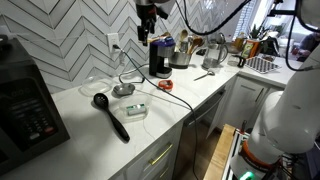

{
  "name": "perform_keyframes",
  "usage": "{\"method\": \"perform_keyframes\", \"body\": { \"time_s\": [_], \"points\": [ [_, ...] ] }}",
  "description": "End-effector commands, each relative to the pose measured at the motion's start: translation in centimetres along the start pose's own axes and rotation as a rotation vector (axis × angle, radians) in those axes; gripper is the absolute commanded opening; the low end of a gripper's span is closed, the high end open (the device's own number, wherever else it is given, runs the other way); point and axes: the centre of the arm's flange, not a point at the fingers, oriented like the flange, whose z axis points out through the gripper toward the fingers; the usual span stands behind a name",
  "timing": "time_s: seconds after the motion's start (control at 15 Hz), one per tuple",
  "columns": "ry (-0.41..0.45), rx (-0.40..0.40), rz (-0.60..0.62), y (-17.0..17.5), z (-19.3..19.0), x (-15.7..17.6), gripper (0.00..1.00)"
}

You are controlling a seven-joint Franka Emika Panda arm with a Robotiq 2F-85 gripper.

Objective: Pick up the measuring cup from the microwave top and put it on the metallic plate

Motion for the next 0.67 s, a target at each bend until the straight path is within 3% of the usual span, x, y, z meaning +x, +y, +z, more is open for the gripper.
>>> {"method": "perform_keyframes", "body": {
  "time_s": [0.0,0.13,0.27,0.4,0.53,0.6],
  "points": [
    [0.02,0.053,-0.191,-2.4,-1.6,7.9,1.0],
    [0.0,-0.002,-0.297,-4.3,-1.7,10.4,1.0],
    [-0.008,-0.106,-0.359,-6.1,-1.7,12.2,1.0],
    [0.029,-0.204,-0.424,-6.8,-2.4,14.0,1.0],
    [0.136,-0.274,-0.467,-6.3,-3.8,15.9,1.0],
    [0.21,-0.261,-0.483,-5.9,-4.8,16.7,1.0]
  ]
}}
